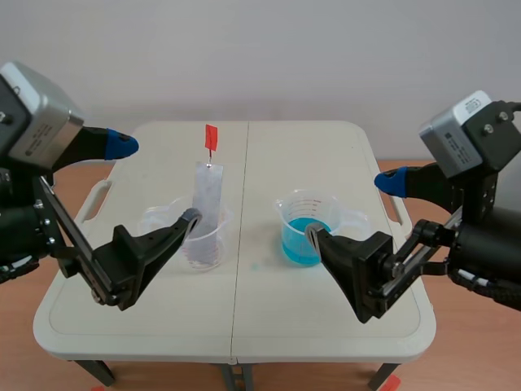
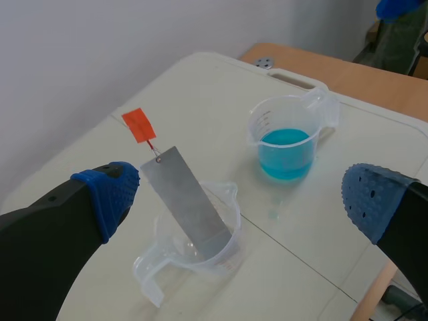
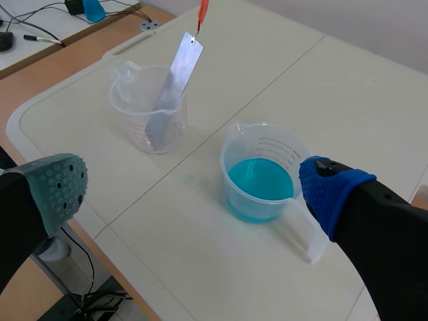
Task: Hold the metal plate by the orange handle, dip it into the blue solution, take it out and point at it, then put the plate back in the beaker on the left.
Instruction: 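Return to the home posture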
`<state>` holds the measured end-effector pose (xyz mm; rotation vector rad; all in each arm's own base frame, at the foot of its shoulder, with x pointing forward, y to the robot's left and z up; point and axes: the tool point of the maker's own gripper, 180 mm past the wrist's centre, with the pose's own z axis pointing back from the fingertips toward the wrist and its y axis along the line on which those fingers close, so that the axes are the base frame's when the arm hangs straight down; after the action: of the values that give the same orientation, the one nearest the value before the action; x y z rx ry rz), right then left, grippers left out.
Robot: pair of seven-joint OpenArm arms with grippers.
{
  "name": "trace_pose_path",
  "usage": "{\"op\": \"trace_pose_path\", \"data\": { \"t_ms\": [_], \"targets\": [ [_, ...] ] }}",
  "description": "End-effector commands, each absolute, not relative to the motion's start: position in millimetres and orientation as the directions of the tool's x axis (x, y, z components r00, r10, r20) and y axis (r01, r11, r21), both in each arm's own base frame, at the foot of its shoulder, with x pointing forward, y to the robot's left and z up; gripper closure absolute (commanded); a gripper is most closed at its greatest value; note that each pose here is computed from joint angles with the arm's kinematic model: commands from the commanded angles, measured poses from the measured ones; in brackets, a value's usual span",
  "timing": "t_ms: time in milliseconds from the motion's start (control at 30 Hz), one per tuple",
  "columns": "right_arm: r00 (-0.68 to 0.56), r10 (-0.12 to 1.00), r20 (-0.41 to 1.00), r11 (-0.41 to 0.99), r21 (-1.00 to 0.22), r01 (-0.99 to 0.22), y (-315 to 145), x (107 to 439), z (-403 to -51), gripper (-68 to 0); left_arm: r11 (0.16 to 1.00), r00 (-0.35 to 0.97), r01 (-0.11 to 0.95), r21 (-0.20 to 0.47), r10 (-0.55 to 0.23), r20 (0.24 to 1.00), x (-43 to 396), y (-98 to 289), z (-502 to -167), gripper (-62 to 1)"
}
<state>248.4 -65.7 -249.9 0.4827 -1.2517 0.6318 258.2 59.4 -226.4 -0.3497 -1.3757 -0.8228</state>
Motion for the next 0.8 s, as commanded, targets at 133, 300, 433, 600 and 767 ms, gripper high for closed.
{"op": "trace_pose_path", "data": {
  "t_ms": [133,300,433,600,767],
  "targets": [
    [0.148,0.157,0.976,0.739,-0.016,-0.674,-65.9,251.8,-238.1,-66.3,0.689,-0.028,0.689,0.225,-0.285,0.958,257.5,57.9,-222.8,-62.3],
    [0.148,0.157,0.976,0.739,-0.016,-0.674,-65.9,251.8,-238.1,-66.3,0.689,-0.028,0.689,0.225,-0.285,0.958,257.5,57.9,-222.8,-62.3],
    [0.148,0.156,0.977,0.739,-0.016,-0.674,-65.9,251.8,-238.0,-66.3,0.689,-0.028,0.689,0.225,-0.285,0.958,257.5,58.0,-222.9,-62.3],
    [0.148,0.156,0.977,0.739,-0.016,-0.674,-65.9,251.8,-238.0,-66.3,0.689,-0.028,0.689,0.225,-0.285,0.958,257.5,58.0,-222.9,-62.3],
    [0.148,0.157,0.976,0.739,-0.016,-0.674,-65.9,251.8,-238.1,-66.3,0.689,-0.028,0.689,0.225,-0.285,0.958,257.5,58.0,-222.9,-62.3]
  ]
}}
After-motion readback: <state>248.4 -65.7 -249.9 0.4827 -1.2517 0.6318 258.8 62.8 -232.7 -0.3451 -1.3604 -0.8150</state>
